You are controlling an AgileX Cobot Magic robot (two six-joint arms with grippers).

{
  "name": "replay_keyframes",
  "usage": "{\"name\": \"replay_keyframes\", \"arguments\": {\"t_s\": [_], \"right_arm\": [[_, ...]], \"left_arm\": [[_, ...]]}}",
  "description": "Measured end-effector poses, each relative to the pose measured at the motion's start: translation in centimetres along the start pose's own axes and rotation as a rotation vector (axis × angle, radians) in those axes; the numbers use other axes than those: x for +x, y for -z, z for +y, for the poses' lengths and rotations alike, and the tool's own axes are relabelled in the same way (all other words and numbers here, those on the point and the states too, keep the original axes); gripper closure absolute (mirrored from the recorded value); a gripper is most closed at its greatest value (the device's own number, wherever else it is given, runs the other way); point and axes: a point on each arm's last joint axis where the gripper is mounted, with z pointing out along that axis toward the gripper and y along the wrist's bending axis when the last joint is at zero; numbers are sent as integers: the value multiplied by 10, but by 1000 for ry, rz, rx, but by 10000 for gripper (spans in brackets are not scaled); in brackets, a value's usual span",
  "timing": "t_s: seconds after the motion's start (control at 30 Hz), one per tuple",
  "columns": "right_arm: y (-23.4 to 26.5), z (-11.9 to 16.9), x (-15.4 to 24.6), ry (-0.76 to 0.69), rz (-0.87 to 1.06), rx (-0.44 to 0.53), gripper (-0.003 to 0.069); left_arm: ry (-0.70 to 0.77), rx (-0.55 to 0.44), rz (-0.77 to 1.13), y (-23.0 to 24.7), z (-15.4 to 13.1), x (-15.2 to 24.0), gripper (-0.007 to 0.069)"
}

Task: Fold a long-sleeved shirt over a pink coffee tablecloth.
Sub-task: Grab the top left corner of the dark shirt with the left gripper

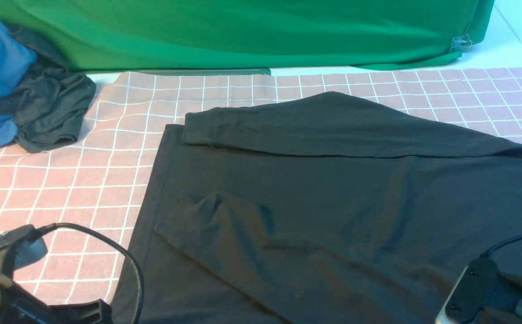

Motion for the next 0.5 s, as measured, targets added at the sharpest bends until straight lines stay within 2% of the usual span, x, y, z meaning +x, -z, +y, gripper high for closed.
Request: {"name": "replay_keyframes", "arguments": {"t_s": [0.13, 0.17, 0.2, 0.37, 0.5], "right_arm": [[0, 0, 0, 1, -6, 3, 351], [0, 0, 0, 1, -6, 3, 347], [0, 0, 0, 1, -7, 3, 323], [0, 0, 0, -7, -7, 3, 311], [0, 0, 0, -36, -7, 3, 311]], "left_arm": [[-2, -2, -2, 1, 1, 1, 523], [-3, -3, -2, 1, 1, 1, 517], [-6, -3, -2, 1, 1, 1, 464], [-28, -32, -22, 1, 3, -1, 271], [-5, -90, -123, 13, 6, -12, 193]]}}
